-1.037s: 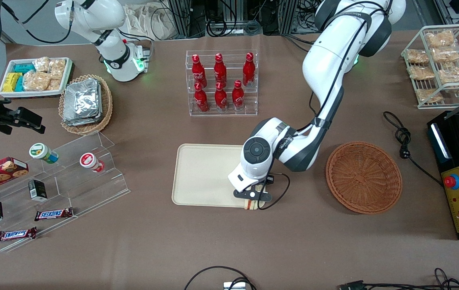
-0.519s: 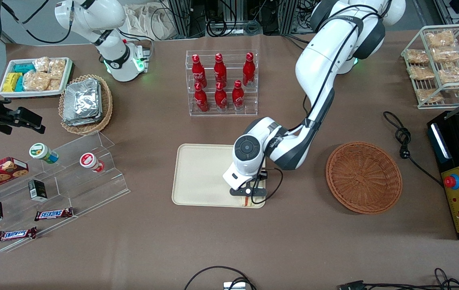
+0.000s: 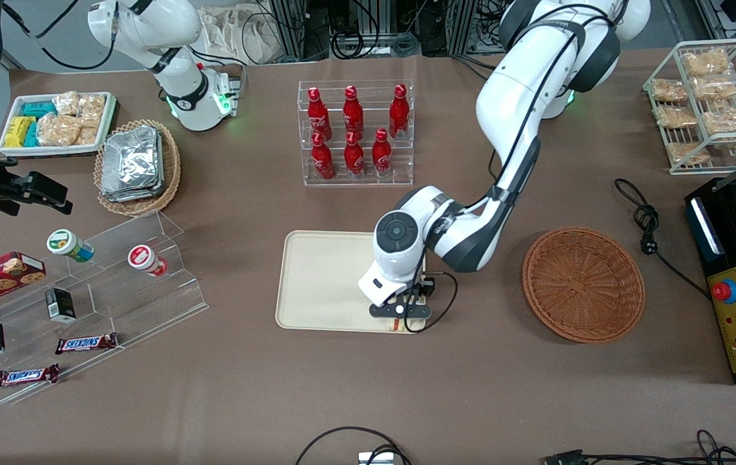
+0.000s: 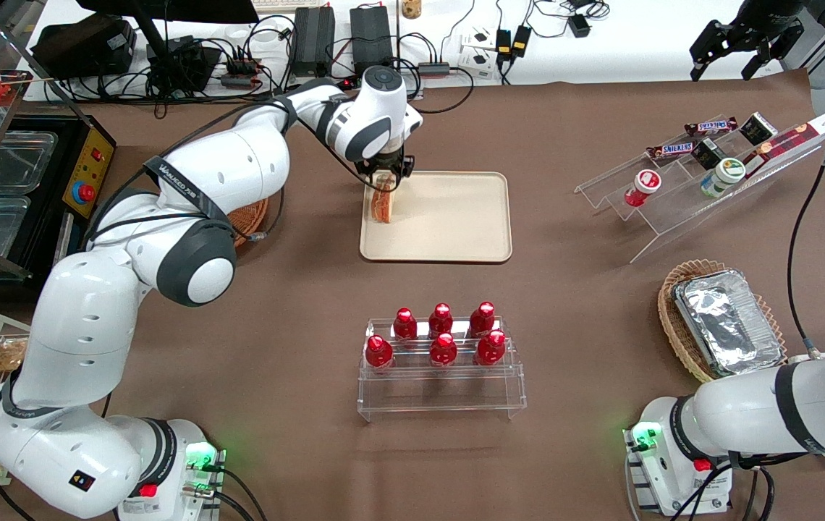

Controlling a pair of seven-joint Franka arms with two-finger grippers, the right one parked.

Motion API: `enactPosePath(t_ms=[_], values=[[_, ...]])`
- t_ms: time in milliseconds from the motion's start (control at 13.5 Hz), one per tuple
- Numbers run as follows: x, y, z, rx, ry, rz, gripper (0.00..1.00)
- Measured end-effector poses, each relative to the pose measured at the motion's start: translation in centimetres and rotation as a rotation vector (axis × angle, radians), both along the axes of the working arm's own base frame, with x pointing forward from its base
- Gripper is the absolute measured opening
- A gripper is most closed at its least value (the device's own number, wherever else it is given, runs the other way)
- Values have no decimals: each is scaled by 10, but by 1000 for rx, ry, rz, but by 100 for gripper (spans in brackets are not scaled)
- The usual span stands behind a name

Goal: Place sandwich from basket to tray

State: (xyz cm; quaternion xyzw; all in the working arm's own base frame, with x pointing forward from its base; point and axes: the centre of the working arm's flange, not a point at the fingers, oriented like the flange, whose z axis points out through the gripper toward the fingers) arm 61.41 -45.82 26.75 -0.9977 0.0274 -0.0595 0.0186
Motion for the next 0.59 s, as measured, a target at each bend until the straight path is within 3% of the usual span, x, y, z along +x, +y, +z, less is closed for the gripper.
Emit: enactPosePath(t_ms=[148, 222, 444, 593], values=[[1, 8, 45, -40, -51, 12, 97], [-1, 13, 70, -65, -60, 27, 100], [8, 73, 138, -88, -101, 100, 100], [19, 153, 182, -57, -93, 126, 100]])
